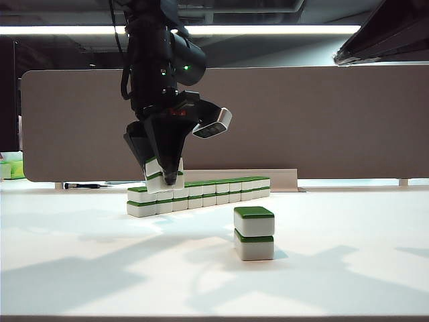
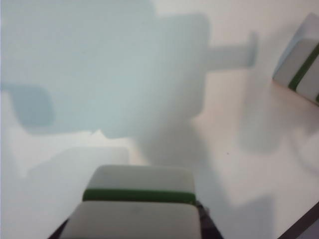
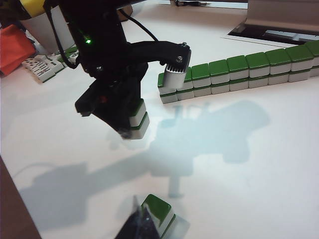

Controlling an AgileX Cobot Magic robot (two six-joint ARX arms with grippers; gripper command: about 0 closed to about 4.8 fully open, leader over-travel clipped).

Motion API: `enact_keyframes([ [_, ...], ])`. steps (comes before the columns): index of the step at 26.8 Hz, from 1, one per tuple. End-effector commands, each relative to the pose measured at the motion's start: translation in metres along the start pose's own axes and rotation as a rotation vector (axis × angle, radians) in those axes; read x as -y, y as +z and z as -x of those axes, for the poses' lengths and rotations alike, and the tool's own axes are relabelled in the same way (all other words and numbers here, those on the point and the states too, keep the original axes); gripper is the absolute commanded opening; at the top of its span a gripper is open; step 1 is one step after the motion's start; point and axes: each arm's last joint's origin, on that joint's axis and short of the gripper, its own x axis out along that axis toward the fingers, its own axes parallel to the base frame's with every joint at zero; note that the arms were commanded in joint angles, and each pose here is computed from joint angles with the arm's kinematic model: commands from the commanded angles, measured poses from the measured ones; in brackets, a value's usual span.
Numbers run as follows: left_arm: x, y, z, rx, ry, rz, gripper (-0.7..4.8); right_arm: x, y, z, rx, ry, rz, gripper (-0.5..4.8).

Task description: Take a mahjong tile from the mahjong wall and then place it on the table close to you.

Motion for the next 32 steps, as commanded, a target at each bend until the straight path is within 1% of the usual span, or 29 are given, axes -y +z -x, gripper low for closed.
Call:
enact_keyframes([
  [1,0.014,0.004,0.001,-0.010,-0.001,-0.038,1.23,-0.001,0.003,0.001,0.015,-0.007,0.011,-0.01],
  [4,0.022,0.008,-0.002,-0.022,0.016,-0.061,1.23,0.000,0.003,0.001,0.015,-0.008,0.012,-0.01],
  [9,0.033,0.012,-0.004,-0.024,0.011,-0.087,1.24,0.002,0.003,0.002,0.020,-0.024,0.008,-0.01],
  [15,0.046,0.017,-0.006,-0.023,0.011,-0.119,1.24,0.012,0.004,0.007,0.035,-0.083,-0.012,-0.01],
  [20,0.058,0.024,-0.005,0.008,0.027,-0.157,1.23,0.023,0.005,0.014,0.052,-0.148,-0.033,-0.01],
  [22,0.059,0.026,-0.003,0.020,0.052,-0.163,1.23,0.025,0.005,0.016,0.056,-0.165,-0.038,-0.01],
  [24,0.062,0.030,-0.002,0.046,0.080,-0.175,1.24,0.027,0.005,0.017,0.059,-0.175,-0.041,-0.01],
  [28,0.063,0.035,0.003,0.098,0.098,-0.186,1.23,0.028,0.005,0.017,0.060,-0.179,-0.043,-0.01],
  [30,0.065,0.040,0.005,0.140,0.112,-0.198,1.24,0.027,0.005,0.017,0.060,-0.178,-0.043,-0.01],
  [32,0.065,0.041,0.005,0.148,0.116,-0.199,1.24,0.027,0.005,0.017,0.060,-0.177,-0.043,-0.01],
])
